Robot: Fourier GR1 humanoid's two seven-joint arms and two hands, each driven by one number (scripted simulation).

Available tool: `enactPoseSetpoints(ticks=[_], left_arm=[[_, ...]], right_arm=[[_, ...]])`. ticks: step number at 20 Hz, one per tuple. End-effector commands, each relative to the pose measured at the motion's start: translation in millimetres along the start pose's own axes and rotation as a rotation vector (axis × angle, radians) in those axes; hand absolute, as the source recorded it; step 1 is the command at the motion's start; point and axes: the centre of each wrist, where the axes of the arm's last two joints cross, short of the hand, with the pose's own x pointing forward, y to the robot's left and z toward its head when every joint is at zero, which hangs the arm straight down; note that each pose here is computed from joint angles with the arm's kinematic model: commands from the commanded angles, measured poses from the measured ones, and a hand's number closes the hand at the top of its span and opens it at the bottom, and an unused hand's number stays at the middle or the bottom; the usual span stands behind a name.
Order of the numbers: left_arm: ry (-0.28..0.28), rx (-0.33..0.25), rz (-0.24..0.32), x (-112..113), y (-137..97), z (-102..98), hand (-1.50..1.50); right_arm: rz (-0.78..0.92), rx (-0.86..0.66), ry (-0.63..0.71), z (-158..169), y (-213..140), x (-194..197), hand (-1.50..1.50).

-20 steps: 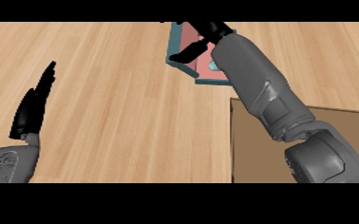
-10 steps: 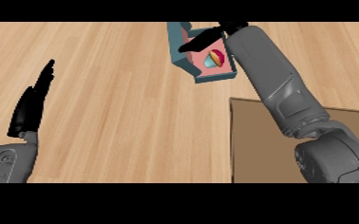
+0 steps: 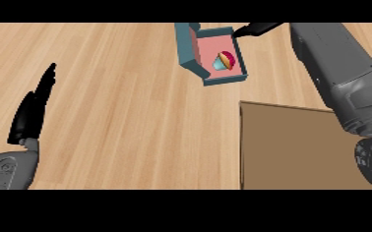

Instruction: Pick the cupcake from the tray and place it in the cardboard box

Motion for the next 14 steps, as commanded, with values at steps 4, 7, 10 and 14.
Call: enactPoseSetpoints(ticks=[4, 7, 10, 14], left_arm=[[-0.010, -0.016, -0.001, 3, -12, 5, 0.00], [-0.029, -0.013, -0.004, 4, 3, -2, 0.00], [-0.042, -0.007, 0.005, 19, -2, -7, 0.00], [-0.033, -0.016, 0.007, 14, -11, -4, 0.00]], right_arm=[[0.020, -0.073, 0.033, 47, -84, -3, -1.50], [0.030, -0.071, 0.029, 63, -96, -11, -1.50], [0.056, -0.075, 0.024, 71, -121, 3, -1.50], [0.109, -0.005, 0.064, 90, -143, 4, -1.50]])
